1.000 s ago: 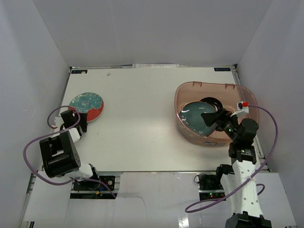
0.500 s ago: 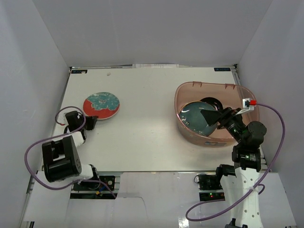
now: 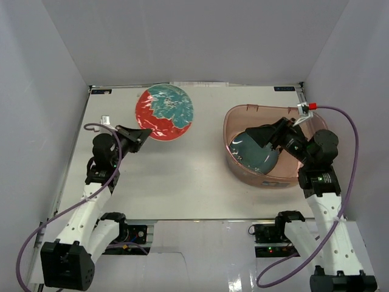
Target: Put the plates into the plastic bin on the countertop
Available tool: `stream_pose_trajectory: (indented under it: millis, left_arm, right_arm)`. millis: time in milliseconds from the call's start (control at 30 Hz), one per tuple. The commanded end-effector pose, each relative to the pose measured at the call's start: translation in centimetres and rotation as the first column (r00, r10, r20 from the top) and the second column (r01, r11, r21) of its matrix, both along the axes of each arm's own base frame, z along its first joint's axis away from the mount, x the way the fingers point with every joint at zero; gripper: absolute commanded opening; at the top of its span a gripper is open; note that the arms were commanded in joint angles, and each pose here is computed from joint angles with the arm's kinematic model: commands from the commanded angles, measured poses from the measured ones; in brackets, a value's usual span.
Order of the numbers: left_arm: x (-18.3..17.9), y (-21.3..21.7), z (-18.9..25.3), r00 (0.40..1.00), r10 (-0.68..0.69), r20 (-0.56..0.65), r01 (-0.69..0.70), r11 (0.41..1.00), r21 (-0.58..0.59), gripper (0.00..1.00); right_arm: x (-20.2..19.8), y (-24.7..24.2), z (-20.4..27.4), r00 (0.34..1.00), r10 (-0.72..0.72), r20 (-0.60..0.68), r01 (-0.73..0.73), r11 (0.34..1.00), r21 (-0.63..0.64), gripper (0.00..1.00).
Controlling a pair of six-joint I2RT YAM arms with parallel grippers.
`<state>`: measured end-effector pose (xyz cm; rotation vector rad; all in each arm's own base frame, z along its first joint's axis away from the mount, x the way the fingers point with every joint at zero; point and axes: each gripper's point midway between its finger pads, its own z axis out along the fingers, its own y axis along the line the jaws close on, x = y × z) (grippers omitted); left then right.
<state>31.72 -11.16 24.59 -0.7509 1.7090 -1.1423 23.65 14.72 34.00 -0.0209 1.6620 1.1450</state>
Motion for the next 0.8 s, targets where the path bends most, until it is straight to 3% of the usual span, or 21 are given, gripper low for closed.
stream_pose_trajectory:
  millis: [0, 133, 267, 433, 700, 767]
  left_arm:
    - [-2.4, -4.9, 6.8, 0.966, -0.171, 0.194, 0.176, 0.984, -0.009, 0.0]
    - [-3.7, -9.1, 7.1, 0.933, -0.31, 0.185, 0.315, 0.949, 0.004, 0.0]
    - [-5.2, -13.1, 7.7, 0.884, -0.427, 0.192, 0.428, 0.903, 0.038, 0.0]
    - [-6.0, -14.3, 7.7, 0.866, -0.459, 0.199, 0.457, 0.888, 0.058, 0.0]
    - [-7.1, -15.1, 8.0, 0.838, -0.498, 0.222, 0.497, 0.865, 0.067, 0.0]
    - [-7.5, -15.6, 8.1, 0.825, -0.519, 0.223, 0.518, 0.853, 0.071, 0.0]
  right_arm:
    - [0.3, 2.2, 2.6, 0.996, 0.068, 0.059, -0.066, 0.997, -0.03, 0.9]
    - [1.9, 5.8, 0.8, 0.99, 0.141, -0.013, -0.142, 0.985, -0.095, 0.9]
    - [3.5, 7.2, -1.5, 0.99, 0.122, -0.07, -0.133, 0.974, -0.185, 0.9]
    - [4.0, 5.2, -3.2, 0.999, -0.021, -0.039, 0.012, 0.978, -0.209, 0.9]
    - [4.2, 2.7, -6.3, 0.987, -0.147, -0.062, 0.124, 0.95, -0.285, 0.92]
    - [4.0, 3.2, -7.4, 0.99, -0.118, -0.083, 0.089, 0.953, -0.291, 0.93]
